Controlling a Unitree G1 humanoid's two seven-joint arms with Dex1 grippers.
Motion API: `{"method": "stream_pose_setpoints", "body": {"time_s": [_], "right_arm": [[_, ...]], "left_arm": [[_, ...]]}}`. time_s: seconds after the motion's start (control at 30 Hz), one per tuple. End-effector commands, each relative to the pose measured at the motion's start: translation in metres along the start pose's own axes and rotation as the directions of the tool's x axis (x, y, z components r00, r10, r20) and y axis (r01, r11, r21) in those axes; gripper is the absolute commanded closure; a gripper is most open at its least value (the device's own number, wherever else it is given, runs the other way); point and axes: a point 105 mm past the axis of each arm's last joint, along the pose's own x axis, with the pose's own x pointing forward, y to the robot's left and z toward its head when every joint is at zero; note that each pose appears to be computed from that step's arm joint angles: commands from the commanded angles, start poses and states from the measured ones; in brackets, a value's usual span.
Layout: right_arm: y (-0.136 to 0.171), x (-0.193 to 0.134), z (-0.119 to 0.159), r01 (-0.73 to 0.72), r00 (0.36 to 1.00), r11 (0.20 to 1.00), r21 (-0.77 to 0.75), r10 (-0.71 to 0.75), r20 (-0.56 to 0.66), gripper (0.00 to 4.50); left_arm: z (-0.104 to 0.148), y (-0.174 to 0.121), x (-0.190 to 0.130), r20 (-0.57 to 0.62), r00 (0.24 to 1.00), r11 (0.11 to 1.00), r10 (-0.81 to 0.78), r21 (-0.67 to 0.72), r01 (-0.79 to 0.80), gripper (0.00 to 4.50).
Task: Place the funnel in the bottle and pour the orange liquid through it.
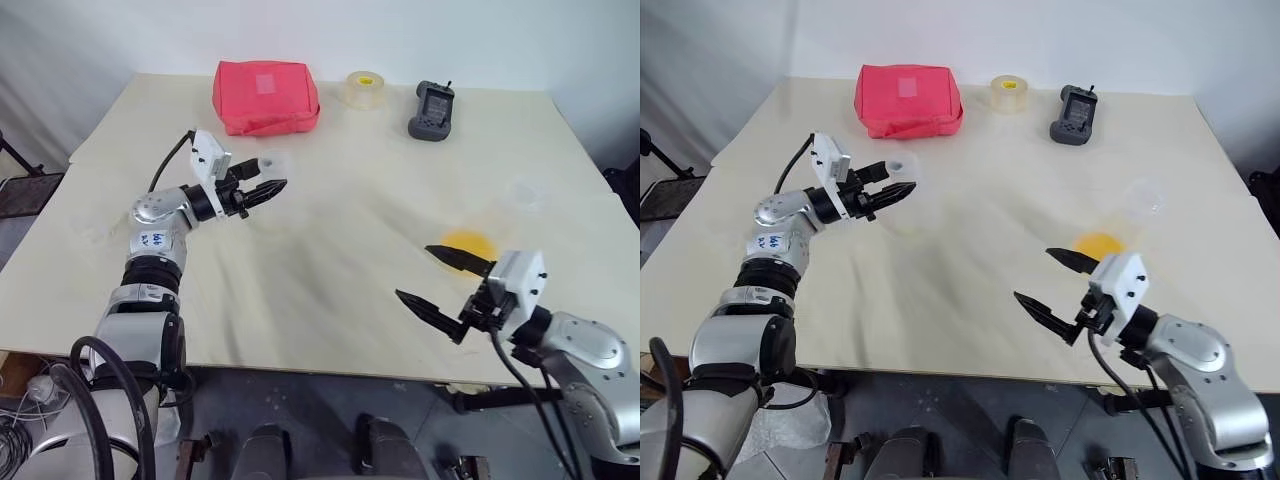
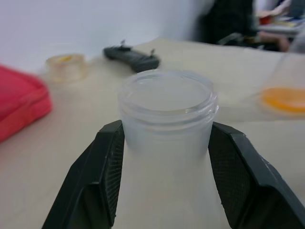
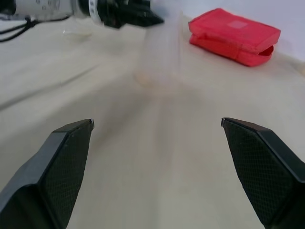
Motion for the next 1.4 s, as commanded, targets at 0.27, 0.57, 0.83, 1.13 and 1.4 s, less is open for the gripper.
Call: {"method": "stream_pose_setpoints", "body": {"time_s": [0.27,0.57,0.83,1.13,1.4], "right_arm": [[-0.012,-0.022,0.001,-0.035,0.999,0.999,0.005,0.036,-0.023,0.0],[-0.007,-0.018,0.001,-0.008,1.0,1.0,0.008,0.009,-0.011,0.0],[-0.004,-0.016,0.002,-0.001,1.0,1.0,0.011,0.001,0.003,0.0],[-0.007,-0.017,0.004,0.005,1.0,1.0,0.002,-0.005,0.003,0.0],[-0.01,-0.015,0.006,0.003,1.0,1.0,-0.011,-0.003,0.008,0.0]], "left_arm": [[0.017,-0.084,0.038,-0.009,0.942,0.94,-0.336,0.058,0.336,2.21],[-0.001,-0.099,0.048,-0.046,0.93,0.929,-0.365,0.056,0.367,2.21],[-0.007,-0.103,0.048,-0.045,0.924,0.924,-0.379,0.024,0.381,0.93],[-0.011,-0.096,0.039,-0.069,0.93,0.932,-0.361,0.017,0.363,0.03],[-0.011,-0.103,0.031,-0.091,0.91,0.914,-0.404,0.004,0.406,0.03]]}}
